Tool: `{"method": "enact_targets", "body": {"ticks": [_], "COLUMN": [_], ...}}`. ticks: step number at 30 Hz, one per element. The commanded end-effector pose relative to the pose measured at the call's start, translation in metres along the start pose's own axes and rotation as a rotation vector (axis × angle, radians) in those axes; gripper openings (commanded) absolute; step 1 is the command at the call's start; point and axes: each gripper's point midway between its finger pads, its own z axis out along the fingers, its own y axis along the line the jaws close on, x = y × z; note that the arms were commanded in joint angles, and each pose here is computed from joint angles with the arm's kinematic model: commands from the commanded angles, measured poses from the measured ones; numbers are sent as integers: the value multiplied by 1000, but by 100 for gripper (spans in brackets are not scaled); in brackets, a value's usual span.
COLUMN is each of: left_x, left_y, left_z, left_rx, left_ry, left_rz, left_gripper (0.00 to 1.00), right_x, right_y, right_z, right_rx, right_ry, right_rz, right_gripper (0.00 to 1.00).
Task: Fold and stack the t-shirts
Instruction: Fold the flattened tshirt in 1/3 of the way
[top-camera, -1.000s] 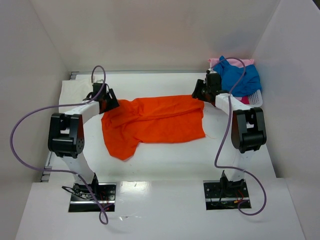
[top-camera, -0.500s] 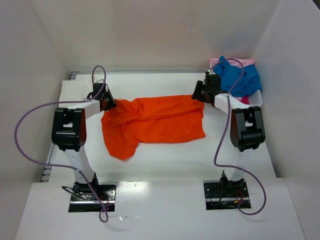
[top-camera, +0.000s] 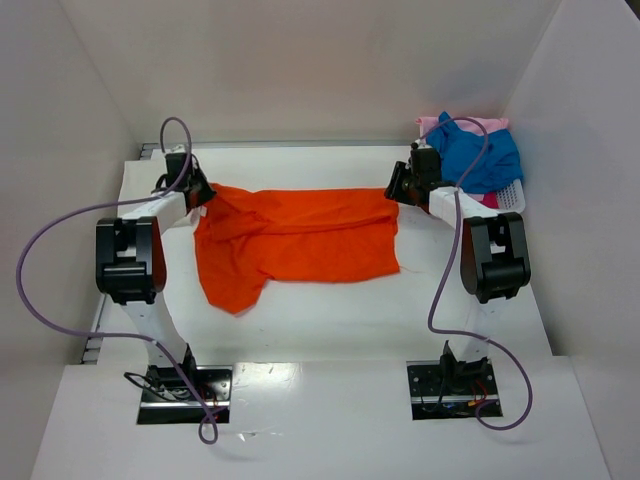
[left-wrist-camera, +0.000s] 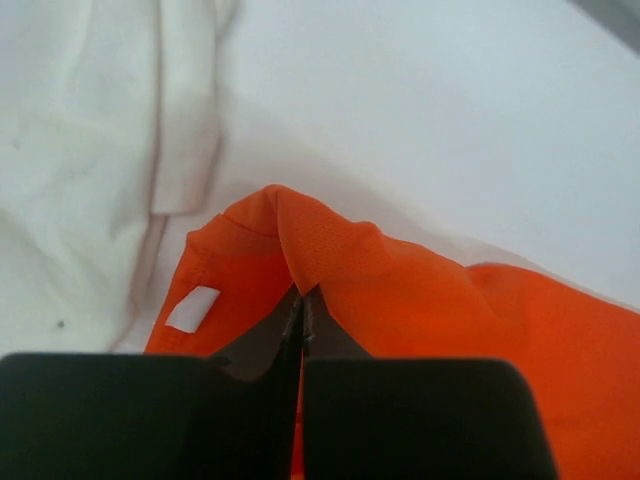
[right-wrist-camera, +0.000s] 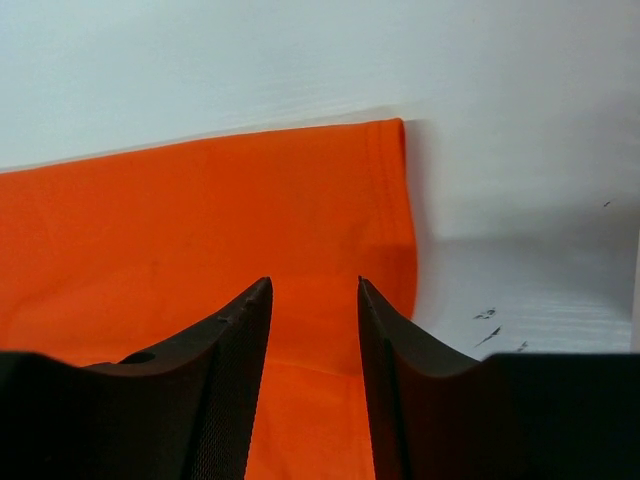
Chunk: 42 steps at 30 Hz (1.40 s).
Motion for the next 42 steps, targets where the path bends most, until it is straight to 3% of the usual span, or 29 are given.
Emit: {"method": "enact_targets", "body": {"ticks": [1,3,8,11,20,24,26,29,36,42], "left_x": [-62,-66,-81,-78,-73,-64,-60,-48,-18,-8], "left_y": [-25,-30,-31,-25,0,-8,-19,-39,-41,-17], "left_z": [-15,-15,-9,4,30,27,15,-5,-39,-44], "left_rx": [80,98,82,61,-7,46,122,259,324,218], "left_ry": [-149,-153,-185,-171,-125,-88,-68,-17,66,75], "left_rz": [41,53,95,128,120,123,142,174,216,226], "left_gripper": [0,0,12,20,32,47,63,77,84,86], "right_x": [-17,-14,-9,-5,-2,-2,1,2,22,27], "right_y": [3,2,0,-2,-1,2,3,13,17,16], "right_z": [1,0,-1,-1,-3,-3,-4,-6,4,17], "right_rx": [-18,-16,-13,-10,-18,-28,-36,-52,-55,-36], "right_ry": [-48,-42,-34,-25,-20,-16,-3,-5,63,74], "right_rz": [-5,-5,-4,-3,6,13,17,5,-3,-9], "right_gripper": [45,44,44,43,43,43,43,45,59,65]}}
